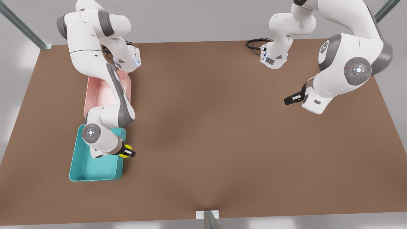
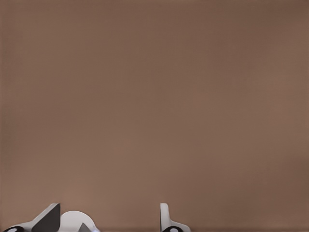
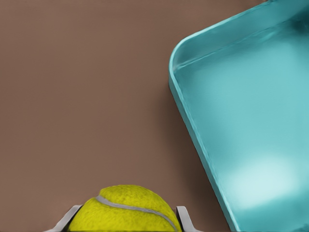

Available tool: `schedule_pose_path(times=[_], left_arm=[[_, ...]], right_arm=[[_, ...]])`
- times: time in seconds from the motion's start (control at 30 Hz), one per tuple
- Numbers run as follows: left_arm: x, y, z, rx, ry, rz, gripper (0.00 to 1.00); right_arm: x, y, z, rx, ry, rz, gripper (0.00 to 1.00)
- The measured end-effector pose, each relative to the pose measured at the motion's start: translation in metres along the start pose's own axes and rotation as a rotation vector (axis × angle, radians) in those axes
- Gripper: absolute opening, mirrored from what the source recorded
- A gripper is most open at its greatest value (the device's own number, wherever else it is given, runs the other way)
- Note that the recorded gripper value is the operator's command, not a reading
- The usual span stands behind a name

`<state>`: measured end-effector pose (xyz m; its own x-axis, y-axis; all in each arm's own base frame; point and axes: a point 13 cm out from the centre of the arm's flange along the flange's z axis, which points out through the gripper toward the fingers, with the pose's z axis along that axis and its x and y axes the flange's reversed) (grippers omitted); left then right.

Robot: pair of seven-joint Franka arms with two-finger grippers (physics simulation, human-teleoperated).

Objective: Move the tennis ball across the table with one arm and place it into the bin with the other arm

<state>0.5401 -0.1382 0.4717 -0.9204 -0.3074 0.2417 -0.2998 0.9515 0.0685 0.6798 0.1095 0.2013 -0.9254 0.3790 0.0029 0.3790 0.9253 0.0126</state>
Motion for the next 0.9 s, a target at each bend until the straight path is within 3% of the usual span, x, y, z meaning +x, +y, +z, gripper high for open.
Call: schedule_pose_path(times=[0.2, 0.23, 0.27, 0.53, 0.73, 0.9], left_arm=[[-0.001, -0.001, 0.003, -0.002, 0.006, -0.001, 1.0], [-0.002, -0.001, 0.003, -0.002, 0.006, -0.002, 1.0], [-0.002, -0.001, 0.003, -0.002, 0.006, -0.002, 1.0], [-0.002, -0.001, 0.003, -0.002, 0.005, -0.002, 1.0], [0.001, -0.002, 0.004, 0.007, 0.021, -0.002, 1.0], [0.013, -0.006, 0.006, 0.007, 0.057, 0.013, 1.0]], right_arm=[[-0.046, -0.111, 0.008, 0.084, 0.011, -0.011, 0.69], [-0.051, -0.13, 0.016, 0.097, 0.023, -0.012, 0.73], [-0.053, -0.144, 0.023, 0.107, 0.034, -0.017, 1.0], [-0.058, -0.161, 0.045, 0.125, 0.058, -0.131, 1.0], [-0.078, -0.066, -0.121, 0.05, -0.062, -0.265, 1.0], [0.023, -0.112, -0.265, 0.019, -0.006, -0.287, 1.0]])
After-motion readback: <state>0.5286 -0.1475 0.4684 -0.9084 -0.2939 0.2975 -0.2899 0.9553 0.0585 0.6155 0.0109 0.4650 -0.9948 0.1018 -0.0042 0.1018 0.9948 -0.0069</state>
